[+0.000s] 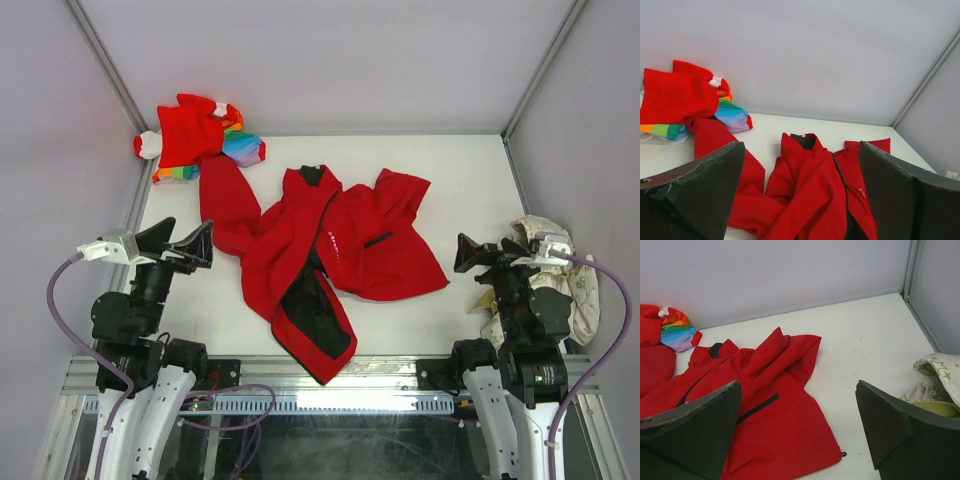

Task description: Zip up the jacket

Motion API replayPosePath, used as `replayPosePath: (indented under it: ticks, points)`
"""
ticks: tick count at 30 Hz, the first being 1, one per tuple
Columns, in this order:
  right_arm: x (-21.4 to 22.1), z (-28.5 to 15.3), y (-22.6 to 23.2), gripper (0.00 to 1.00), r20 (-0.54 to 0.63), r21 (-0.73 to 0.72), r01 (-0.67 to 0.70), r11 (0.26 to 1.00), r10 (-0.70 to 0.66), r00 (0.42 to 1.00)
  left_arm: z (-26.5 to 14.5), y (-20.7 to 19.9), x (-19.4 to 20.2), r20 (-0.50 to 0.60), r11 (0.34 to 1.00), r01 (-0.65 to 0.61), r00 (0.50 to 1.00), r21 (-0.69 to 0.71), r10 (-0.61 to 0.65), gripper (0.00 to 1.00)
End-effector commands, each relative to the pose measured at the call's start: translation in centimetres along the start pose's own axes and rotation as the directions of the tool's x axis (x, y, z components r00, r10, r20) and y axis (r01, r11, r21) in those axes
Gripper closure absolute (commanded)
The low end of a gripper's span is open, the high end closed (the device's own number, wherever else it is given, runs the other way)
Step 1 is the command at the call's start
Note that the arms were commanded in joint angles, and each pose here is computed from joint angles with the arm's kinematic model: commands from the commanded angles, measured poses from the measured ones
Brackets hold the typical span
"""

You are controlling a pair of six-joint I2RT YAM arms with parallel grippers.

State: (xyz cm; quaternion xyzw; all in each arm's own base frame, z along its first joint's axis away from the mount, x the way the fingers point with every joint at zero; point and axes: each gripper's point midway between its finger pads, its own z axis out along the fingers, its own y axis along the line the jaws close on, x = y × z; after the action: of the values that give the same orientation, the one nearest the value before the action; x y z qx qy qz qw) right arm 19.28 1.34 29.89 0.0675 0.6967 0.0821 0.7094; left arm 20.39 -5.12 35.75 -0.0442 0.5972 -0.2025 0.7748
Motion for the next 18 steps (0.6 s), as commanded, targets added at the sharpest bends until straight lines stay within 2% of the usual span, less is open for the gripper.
replayPosePath:
  ticks: [1, 7, 12, 15, 18]
  points:
    - [-1.5, 0.0, 0.9, 0.01, 0.053, -0.047, 0.002, 0.999, 0.001, 0.999, 0.4, -0.7, -0.7, 0.032, 0.999, -0.004, 0.999, 0.039, 0.002, 0.01]
    - [-1.4, 0.2, 1.9, 0.01, 0.035, -0.092, -0.019, 0.996, 0.023, 0.999, 1.0, -1.7, 0.0, -0.015, 0.996, 0.032, 0.999, 0.088, -0.030, 0.01]
    - [-0.5, 1.2, 3.9, 0.01, -0.074, -0.181, -0.056, 0.982, 0.043, 0.996, 1.9, -2.2, 2.1, -0.134, 0.991, 0.096, 0.988, 0.098, -0.082, 0.01]
    - [0.3, 1.9, 5.3, 0.01, -0.164, -0.238, -0.097, 0.966, 0.058, 0.985, 2.2, -1.7, 4.8, -0.253, 0.986, 0.160, 0.956, 0.041, -0.145, 0.01]
    - [2.0, 2.0, 7.8, 0.01, -0.266, -0.373, -0.146, 0.916, 0.045, 0.963, 2.8, -0.7, 8.4, -0.399, 0.980, 0.195, 0.896, -0.044, -0.196, 0.01]
